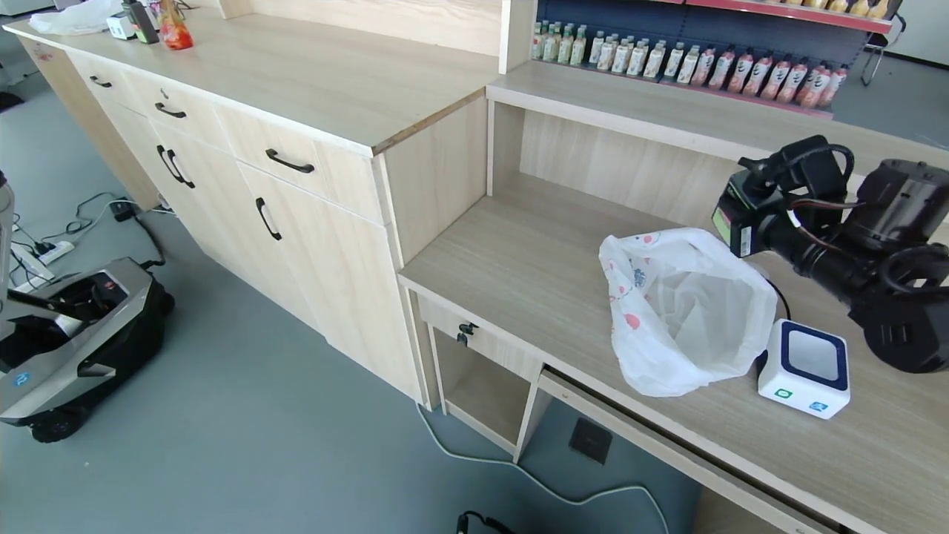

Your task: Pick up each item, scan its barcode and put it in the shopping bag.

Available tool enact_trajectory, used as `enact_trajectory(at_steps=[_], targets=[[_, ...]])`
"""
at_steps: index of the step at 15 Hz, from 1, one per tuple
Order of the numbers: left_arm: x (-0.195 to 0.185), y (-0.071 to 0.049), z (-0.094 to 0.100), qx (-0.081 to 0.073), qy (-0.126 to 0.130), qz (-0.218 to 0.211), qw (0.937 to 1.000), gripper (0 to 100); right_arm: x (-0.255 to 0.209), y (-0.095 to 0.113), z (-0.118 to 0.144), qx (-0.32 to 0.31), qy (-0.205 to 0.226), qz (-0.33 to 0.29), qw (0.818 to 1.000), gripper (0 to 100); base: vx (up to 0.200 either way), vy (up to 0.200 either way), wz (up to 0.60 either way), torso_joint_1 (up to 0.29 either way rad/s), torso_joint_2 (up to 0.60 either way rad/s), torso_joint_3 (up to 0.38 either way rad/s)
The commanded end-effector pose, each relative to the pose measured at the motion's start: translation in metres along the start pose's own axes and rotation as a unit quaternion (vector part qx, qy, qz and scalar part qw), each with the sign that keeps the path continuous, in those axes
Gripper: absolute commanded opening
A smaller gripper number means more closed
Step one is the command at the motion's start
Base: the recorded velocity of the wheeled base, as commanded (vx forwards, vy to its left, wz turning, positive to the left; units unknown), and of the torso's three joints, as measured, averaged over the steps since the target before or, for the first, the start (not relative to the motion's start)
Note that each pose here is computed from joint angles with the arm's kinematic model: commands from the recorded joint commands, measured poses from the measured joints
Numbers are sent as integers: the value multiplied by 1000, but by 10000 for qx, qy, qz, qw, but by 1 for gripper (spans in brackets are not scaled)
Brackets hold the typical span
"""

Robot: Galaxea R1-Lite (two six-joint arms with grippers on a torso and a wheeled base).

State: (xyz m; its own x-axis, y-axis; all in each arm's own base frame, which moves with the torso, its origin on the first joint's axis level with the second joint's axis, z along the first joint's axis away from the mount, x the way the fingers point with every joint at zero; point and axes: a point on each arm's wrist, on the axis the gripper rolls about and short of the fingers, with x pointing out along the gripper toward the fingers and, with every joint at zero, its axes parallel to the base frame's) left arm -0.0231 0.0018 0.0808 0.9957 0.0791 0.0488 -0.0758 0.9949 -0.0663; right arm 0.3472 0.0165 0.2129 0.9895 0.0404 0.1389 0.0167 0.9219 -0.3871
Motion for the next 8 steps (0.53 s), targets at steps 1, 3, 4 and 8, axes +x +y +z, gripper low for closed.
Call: enact_trajectory(at_steps=[1,3,4,8], targets=[[0,0,0,-2,-9,10,10000,100,15,22,-43,417,588,307,9969,0,0,0,0,0,0,0],[0,0,0,-2,-9,10,10000,100,22,27,-61,711,793,422,9934,0,0,0,0,0,0,0],[0,0,0,-10,-9,10,10000,100,26,29,-69,842,900,445,9914,0,0,0,0,0,0,0],[0,0,0,-2,-9,10,10000,100,43,28,-89,1130,1109,372,9867,0,0,0,0,0,0,0]])
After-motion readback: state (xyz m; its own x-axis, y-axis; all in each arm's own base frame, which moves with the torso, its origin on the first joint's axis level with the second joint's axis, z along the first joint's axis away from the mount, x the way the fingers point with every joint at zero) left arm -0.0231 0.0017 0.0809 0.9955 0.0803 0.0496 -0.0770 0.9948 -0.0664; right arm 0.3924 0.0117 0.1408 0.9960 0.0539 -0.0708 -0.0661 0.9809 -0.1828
